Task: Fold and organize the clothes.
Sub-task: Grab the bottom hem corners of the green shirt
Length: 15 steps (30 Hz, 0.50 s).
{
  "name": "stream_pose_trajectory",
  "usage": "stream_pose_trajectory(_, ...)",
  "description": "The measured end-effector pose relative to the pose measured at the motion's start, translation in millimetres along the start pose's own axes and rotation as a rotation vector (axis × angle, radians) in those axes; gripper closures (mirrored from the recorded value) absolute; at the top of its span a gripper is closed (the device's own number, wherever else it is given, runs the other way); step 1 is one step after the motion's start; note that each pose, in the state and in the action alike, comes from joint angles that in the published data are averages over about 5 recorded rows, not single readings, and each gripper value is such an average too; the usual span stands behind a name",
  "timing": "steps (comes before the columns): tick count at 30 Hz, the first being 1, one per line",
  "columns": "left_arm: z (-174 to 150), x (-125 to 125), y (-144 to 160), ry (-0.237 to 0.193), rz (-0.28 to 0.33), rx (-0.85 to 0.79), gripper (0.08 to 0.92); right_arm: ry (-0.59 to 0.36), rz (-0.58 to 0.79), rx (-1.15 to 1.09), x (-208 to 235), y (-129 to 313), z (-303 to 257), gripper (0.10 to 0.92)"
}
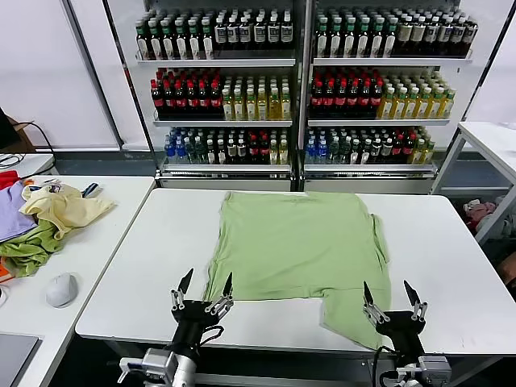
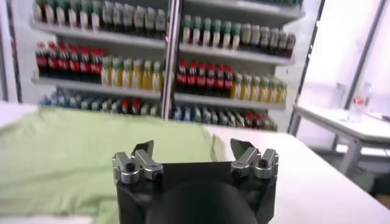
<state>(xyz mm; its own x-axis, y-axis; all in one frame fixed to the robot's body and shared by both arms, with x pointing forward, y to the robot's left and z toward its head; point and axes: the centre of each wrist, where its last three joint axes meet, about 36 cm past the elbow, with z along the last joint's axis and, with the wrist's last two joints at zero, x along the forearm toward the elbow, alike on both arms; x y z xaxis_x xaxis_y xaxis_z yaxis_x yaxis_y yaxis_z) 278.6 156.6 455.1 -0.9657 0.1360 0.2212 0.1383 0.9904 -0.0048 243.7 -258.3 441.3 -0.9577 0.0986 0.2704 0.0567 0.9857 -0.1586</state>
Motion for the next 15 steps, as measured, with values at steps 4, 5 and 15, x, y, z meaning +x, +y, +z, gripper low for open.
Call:
stream_pose_trajectory(4,4.0,-12.8,1.0,0.05,-0.01,-0.011,0.177,0.034,0.007,0.006,2.9,1.8,5.2,0.2)
stream_pose_trajectory(5,5.5,-17.3,1.4,0.065,-0.014,-0.016,0.177,0.043,0.009,0.007,3.5,2.5,6.7,0.2)
stream_pose_trajectory(15,24.4,-60.7,2.7,0.179,-0.047,-0.074,0.177,0.099,0.024,0.007,2.4,10.4,18.4,0.2)
